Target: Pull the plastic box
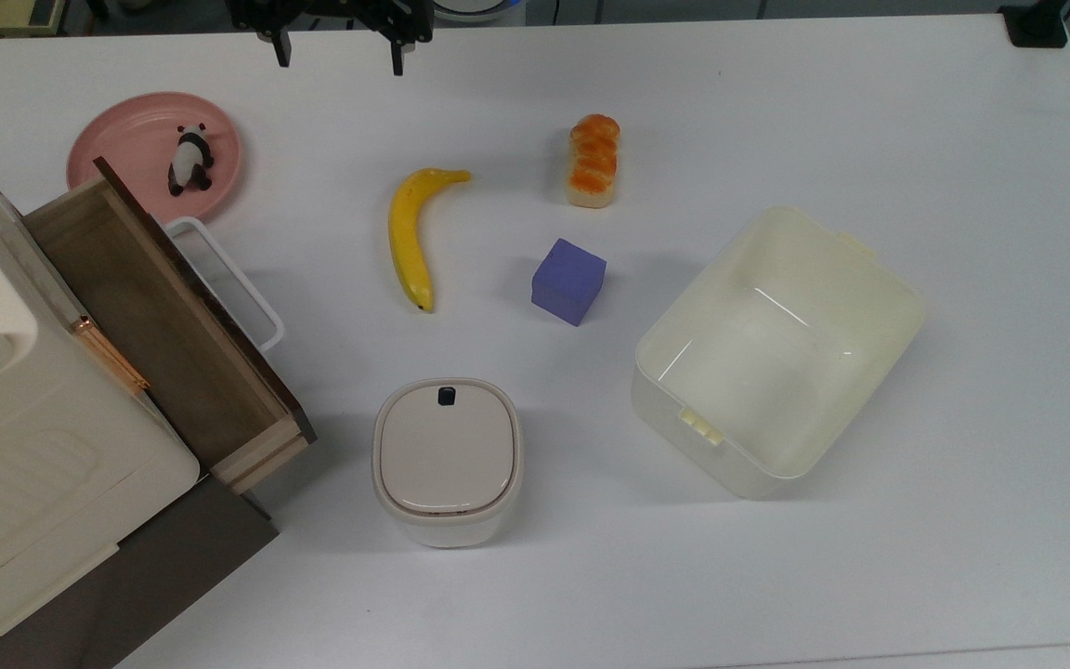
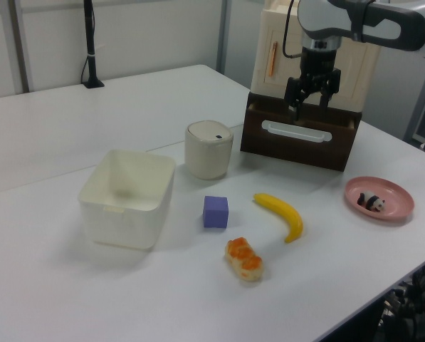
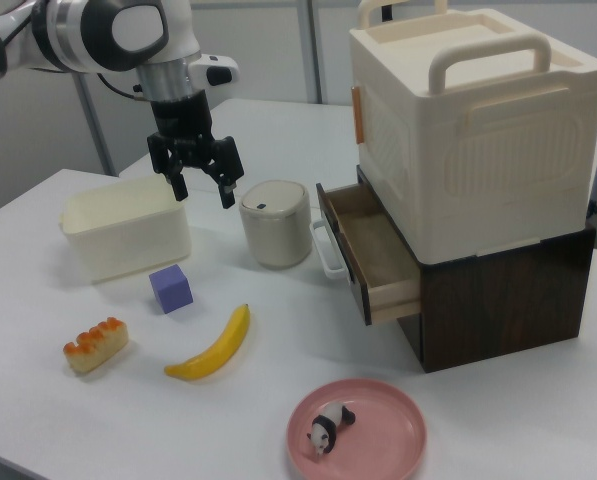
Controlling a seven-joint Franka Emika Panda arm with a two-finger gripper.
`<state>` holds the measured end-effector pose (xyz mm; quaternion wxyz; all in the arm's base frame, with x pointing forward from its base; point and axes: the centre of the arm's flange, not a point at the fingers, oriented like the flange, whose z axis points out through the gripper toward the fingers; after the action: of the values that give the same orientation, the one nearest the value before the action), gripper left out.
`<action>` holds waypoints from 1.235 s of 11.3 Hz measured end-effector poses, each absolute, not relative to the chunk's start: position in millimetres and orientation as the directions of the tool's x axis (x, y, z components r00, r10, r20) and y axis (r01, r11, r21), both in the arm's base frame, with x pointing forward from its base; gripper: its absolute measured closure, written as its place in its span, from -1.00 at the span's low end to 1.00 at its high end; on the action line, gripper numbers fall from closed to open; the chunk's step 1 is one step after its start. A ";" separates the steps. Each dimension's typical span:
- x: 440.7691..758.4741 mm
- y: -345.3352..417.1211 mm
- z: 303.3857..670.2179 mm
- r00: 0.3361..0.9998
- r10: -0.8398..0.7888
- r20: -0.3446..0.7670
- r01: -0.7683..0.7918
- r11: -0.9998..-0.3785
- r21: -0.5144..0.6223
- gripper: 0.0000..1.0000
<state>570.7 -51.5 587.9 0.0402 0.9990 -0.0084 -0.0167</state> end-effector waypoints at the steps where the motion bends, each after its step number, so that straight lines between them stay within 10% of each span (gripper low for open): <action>1: 571.9 -51.6 586.7 0.999 -0.018 -0.031 -0.015 -0.997 0.081 -1.00; 14: 573.9 -64.2 587.7 0.999 -0.036 -0.009 -0.035 -0.996 0.082 -1.00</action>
<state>573.9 -64.2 587.7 0.0411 0.9990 -0.0178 -0.0051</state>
